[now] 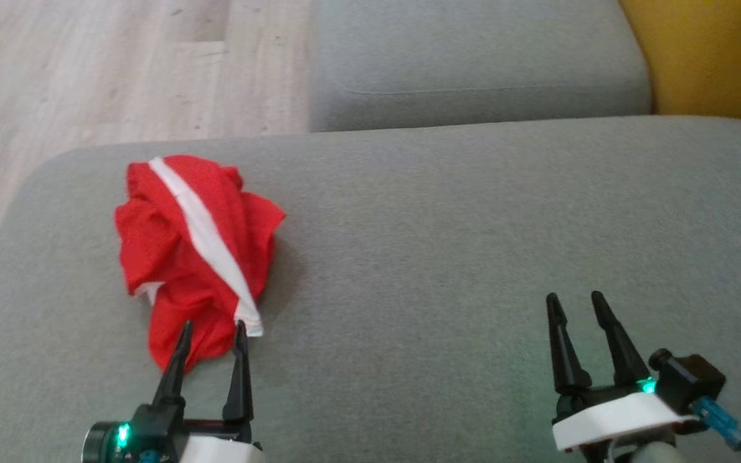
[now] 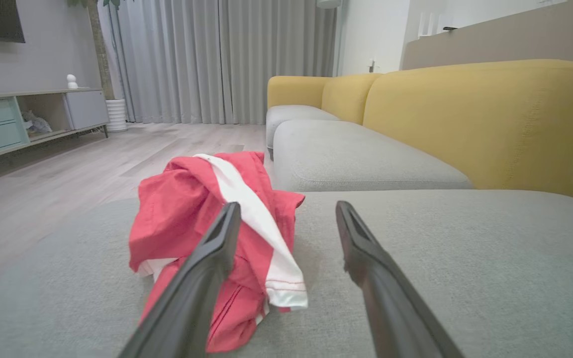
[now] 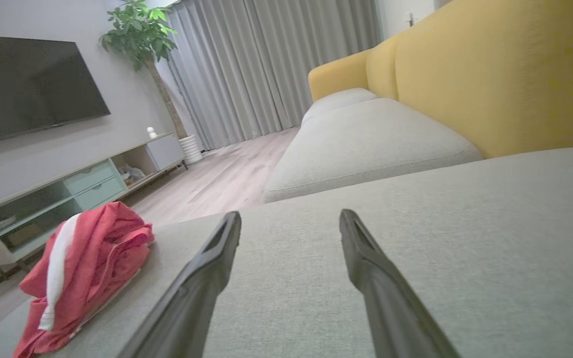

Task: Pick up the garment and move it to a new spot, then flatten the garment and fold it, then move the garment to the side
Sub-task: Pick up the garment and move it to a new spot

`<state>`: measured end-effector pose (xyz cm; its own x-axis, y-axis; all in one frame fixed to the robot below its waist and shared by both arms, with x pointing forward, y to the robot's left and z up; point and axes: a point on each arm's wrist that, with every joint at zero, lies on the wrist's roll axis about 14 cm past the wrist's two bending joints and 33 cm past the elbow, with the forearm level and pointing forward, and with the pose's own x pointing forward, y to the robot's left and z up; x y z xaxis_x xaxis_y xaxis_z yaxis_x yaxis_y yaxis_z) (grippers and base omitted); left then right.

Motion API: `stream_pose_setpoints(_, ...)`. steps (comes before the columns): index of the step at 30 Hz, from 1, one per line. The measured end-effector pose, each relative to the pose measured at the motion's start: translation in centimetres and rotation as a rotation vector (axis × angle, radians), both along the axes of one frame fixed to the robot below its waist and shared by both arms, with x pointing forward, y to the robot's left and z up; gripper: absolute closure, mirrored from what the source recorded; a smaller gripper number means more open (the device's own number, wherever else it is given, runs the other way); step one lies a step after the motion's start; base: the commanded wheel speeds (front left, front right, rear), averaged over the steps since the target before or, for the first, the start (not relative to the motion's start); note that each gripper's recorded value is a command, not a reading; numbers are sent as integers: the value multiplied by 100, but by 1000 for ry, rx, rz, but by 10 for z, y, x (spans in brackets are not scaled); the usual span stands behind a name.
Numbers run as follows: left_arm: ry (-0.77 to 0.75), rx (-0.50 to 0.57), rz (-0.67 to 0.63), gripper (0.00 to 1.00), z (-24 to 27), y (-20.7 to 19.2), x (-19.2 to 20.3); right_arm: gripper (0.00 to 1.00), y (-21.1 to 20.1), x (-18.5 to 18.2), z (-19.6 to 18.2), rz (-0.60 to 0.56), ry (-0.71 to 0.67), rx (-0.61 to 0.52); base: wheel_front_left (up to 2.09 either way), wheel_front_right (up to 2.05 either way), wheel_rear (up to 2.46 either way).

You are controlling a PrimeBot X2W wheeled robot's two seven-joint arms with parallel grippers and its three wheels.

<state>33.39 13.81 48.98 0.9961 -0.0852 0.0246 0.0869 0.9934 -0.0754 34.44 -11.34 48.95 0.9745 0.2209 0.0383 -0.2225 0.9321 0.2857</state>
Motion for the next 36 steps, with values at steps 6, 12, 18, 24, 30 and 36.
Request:
stream_pose_setpoints(6, -7, 15, 89, 0, 1, 29, -12, 0, 33, 4, 4, 103, -8, 11, 0, 0, 0)
stream_pose_setpoints(12, -15, 12, 189, 0, 2, 59, -28, 0, 68, 2, 8, 211, -14, 21, 0, 0, 0)
stream_pose_setpoints(18, -3, 6, 250, 0, -3, 76, -47, 0, 95, -7, 4, 303, 0, 19, 0, 0, 0)
stream_pose_setpoints(24, -7, 9, 290, 0, -3, 89, -57, 0, 110, -9, 6, 349, 0, 27, 0, 0, 0)
stream_pose_setpoints(30, -8, 16, 324, 0, -3, 99, -64, 0, 120, -11, 6, 383, 2, 30, 0, 0, 0)
stream_pose_setpoints(36, 19, 65, 284, 0, -10, 96, -60, 0, 118, -11, 1, 376, 20, 37, 0, 0, 0)
